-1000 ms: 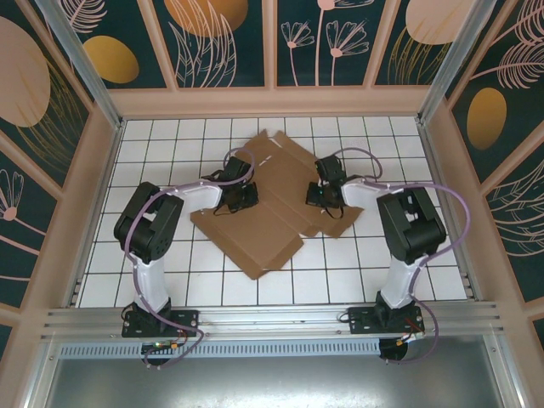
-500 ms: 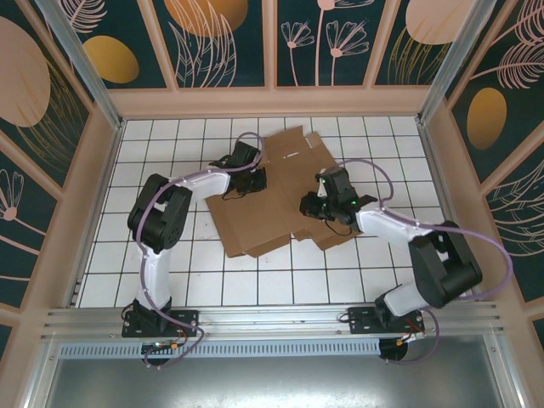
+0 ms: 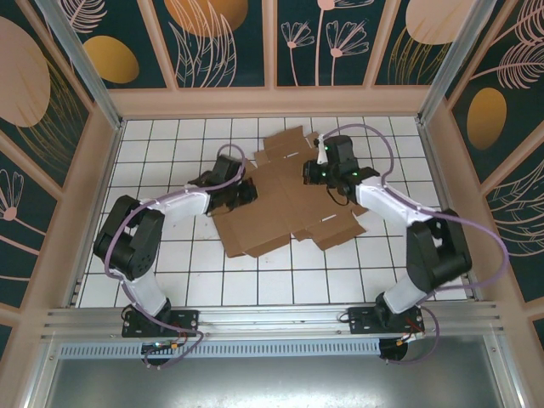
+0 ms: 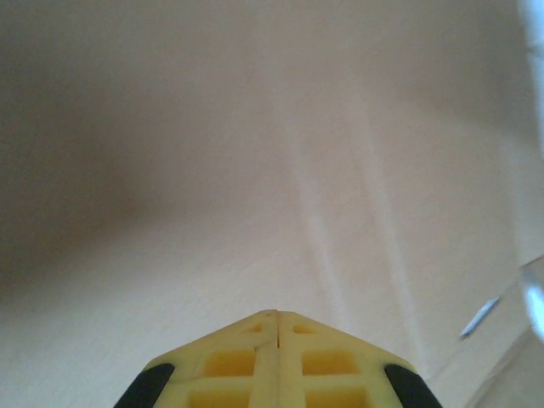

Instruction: Fold the paper box

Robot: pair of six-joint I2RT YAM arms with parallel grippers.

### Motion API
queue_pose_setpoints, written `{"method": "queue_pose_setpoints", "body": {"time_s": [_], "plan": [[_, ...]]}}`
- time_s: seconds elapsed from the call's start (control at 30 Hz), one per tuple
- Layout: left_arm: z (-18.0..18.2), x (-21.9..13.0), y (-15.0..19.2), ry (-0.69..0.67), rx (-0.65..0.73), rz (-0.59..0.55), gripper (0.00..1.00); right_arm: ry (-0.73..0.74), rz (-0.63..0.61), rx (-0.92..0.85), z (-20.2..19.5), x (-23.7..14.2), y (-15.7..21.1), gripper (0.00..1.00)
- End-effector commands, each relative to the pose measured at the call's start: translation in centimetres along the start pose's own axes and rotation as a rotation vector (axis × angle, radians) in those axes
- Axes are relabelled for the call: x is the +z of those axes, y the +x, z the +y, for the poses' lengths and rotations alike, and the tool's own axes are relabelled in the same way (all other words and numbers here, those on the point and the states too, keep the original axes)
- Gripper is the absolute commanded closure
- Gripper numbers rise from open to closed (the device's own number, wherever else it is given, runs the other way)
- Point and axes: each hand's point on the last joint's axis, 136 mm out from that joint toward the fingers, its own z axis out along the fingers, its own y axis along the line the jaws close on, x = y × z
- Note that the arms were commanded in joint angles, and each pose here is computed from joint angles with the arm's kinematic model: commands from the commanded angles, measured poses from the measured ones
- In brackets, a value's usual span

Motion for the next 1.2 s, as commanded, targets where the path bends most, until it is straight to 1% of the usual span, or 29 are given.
{"method": "queue_pose_setpoints", "body": {"time_s": [0.0, 0.13, 0.27, 0.37, 0.43, 0.53, 0.7, 0.77, 0.8, 0.83, 0.9, 0.93, 0.97, 1.0, 1.03, 1.1, 1.13, 1.17], "plan": [[0.5, -0.2, -0.1, -0.015, -0.054, -0.01, 1.0, 0.19, 0.113, -0.013, -4.5, 1.5, 3.5, 1.0], [2.6, 0.6, 0.3, -0.108, -0.089, -0.004, 1.0, 0.244, 0.191, 0.017, -6.5, 3.3, 6.3, 1.0], [3.8, 1.4, -0.7, -0.189, -0.079, -0.031, 1.0, 0.216, 0.299, 0.039, -6.7, 4.5, 10.0, 1.0], [4.9, 2.3, -1.5, -0.244, -0.079, -0.05, 1.0, 0.198, 0.34, 0.068, -6.7, 4.5, 11.9, 1.0], [5.7, 2.8, -1.8, -0.271, -0.088, -0.058, 1.0, 0.163, 0.356, 0.096, -6.3, 4.5, 12.8, 1.0], [6.3, 3.2, -2.5, -0.272, -0.104, -0.062, 1.0, 0.079, 0.394, 0.144, -4.8, 4.4, 14.5, 1.0], [7.5, 2.5, -4.1, -0.303, -0.123, -0.095, 1.0, -0.07, 0.462, 0.137, -1.3, 4.5, 17.0, 1.0], [7.3, 1.7, -4.9, -0.29, -0.109, -0.111, 1.0, -0.117, 0.431, 0.133, -0.1, 3.8, 16.0, 1.0], [6.7, 1.2, -5.3, -0.277, -0.088, -0.119, 1.0, -0.127, 0.396, 0.128, 0.2, 3.2, 15.0, 0.97], [5.7, 0.8, -5.5, -0.245, -0.061, -0.117, 1.0, -0.151, 0.348, 0.11, 0.8, 2.4, 13.4, 0.92], [4.0, -0.2, -5.8, -0.179, -0.029, -0.12, 0.98, -0.185, 0.251, 0.076, 2.2, 0.6, 10.3, 0.77], [3.1, -0.7, -5.8, -0.141, -0.021, -0.121, 0.96, -0.193, 0.202, 0.061, 2.7, -0.3, 8.6, 0.7], [2.1, -1.1, -5.7, -0.093, -0.011, -0.116, 0.93, -0.204, 0.162, 0.045, 3.3, -1.2, 7.2, 0.59], [1.4, -1.4, -5.5, -0.051, -0.008, -0.113, 0.9, -0.201, 0.141, 0.042, 3.3, -1.8, 6.3, 0.52], [0.7, -1.6, -5.1, 0.001, -0.008, -0.111, 0.86, -0.193, 0.122, 0.053, 2.8, -2.2, 5.4, 0.49], [-1.0, -2.0, -4.2, 0.137, 0.004, -0.104, 0.76, -0.158, 0.111, 0.092, 0.6, -2.2, 4.2, 0.49], [-0.4, -1.6, -3.1, 0.164, -0.013, -0.095, 0.72, -0.158, 0.101, 0.121, -0.9, -2.2, 3.8, 0.48], [-0.2, -1.3, -2.6, 0.18, -0.033, -0.098, 0.71, -0.16, 0.084, 0.166, -2.4, -2.3, 3.3, 0.46]]}}
